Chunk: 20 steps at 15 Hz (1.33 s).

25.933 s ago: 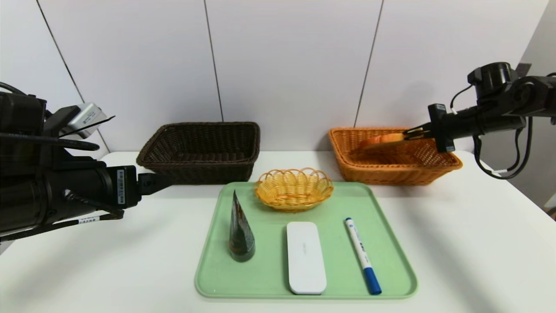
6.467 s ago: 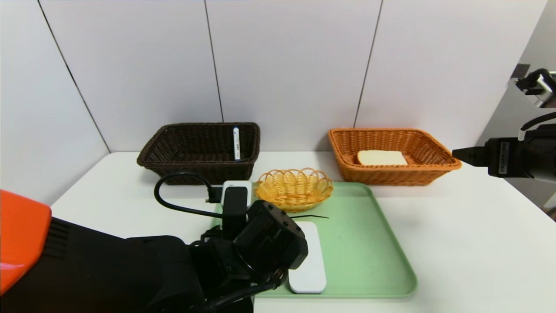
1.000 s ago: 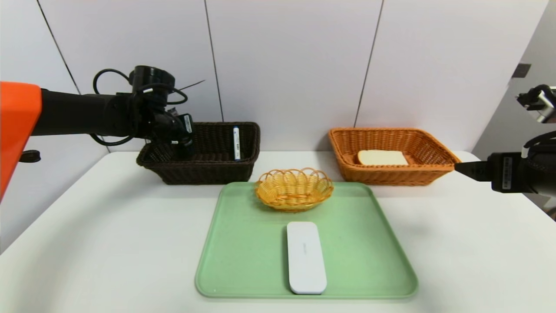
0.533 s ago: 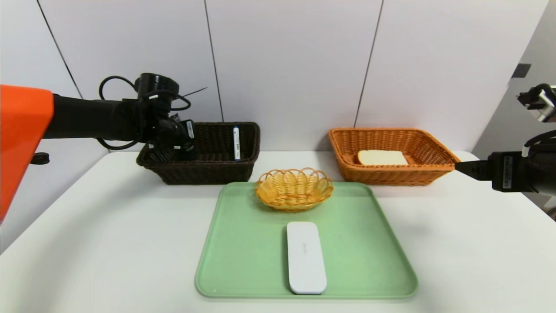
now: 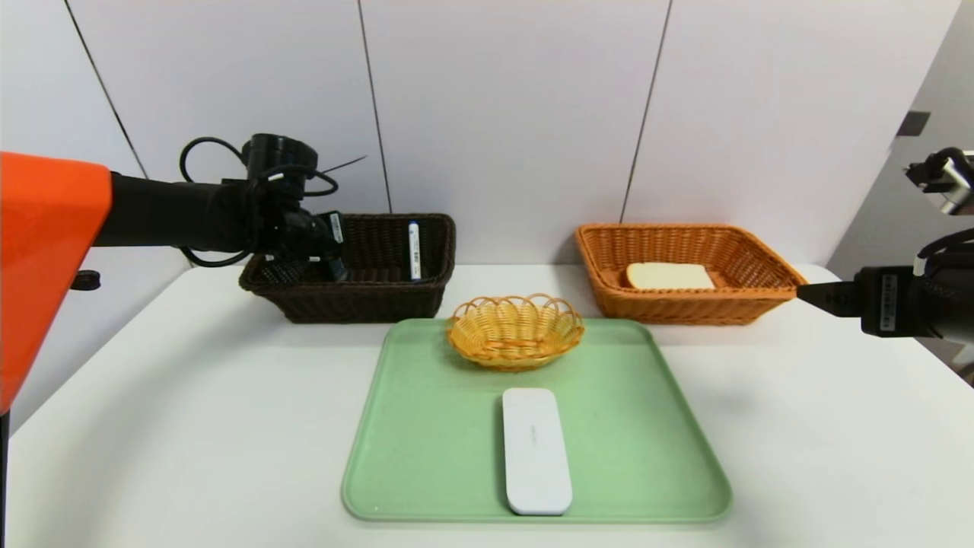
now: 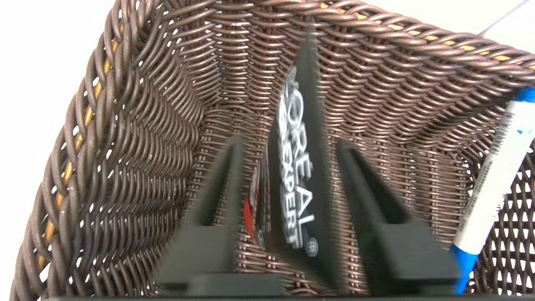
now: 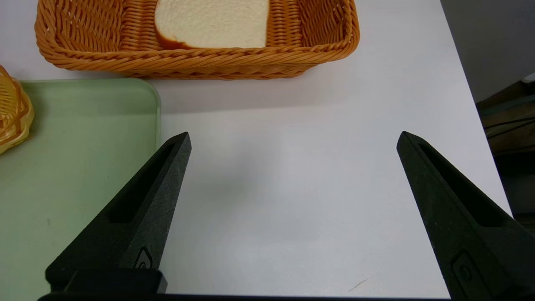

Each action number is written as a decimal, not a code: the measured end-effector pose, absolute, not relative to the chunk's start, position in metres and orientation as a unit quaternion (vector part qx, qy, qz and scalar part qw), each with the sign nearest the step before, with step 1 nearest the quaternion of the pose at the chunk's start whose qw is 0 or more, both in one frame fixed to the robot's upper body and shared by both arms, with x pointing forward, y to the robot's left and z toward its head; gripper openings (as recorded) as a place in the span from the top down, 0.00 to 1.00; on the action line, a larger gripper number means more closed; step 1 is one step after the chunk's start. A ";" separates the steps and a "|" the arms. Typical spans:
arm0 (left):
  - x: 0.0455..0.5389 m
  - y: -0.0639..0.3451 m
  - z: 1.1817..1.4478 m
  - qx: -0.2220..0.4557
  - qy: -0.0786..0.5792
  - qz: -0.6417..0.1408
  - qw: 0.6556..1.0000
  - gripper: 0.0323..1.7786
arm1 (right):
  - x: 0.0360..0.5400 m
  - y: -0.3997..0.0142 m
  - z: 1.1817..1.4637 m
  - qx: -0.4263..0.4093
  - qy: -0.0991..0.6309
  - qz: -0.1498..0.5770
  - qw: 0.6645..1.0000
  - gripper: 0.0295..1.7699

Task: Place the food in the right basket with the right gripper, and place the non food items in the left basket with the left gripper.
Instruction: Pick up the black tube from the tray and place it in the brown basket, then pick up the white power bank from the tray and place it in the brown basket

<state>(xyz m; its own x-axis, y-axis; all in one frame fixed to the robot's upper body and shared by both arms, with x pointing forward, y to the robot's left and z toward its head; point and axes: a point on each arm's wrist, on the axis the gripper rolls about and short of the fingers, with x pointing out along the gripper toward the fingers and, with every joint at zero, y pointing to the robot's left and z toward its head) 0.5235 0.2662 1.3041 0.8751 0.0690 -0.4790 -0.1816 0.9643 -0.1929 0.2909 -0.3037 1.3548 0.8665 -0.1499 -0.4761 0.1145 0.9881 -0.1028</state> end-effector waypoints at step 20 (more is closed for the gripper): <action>0.372 0.233 1.444 -0.101 0.205 0.003 0.974 0.08 | 0.284 -0.304 1.354 -0.032 0.247 -0.061 0.967 0.04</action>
<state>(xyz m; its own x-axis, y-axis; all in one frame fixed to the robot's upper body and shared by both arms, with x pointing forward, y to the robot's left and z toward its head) 0.3719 0.2330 1.4444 0.9158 -0.0352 -0.4001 -0.0473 0.9797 -0.1947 0.2835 -0.3043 1.3535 0.8704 -0.1345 -0.4737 0.1027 0.9904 -0.0925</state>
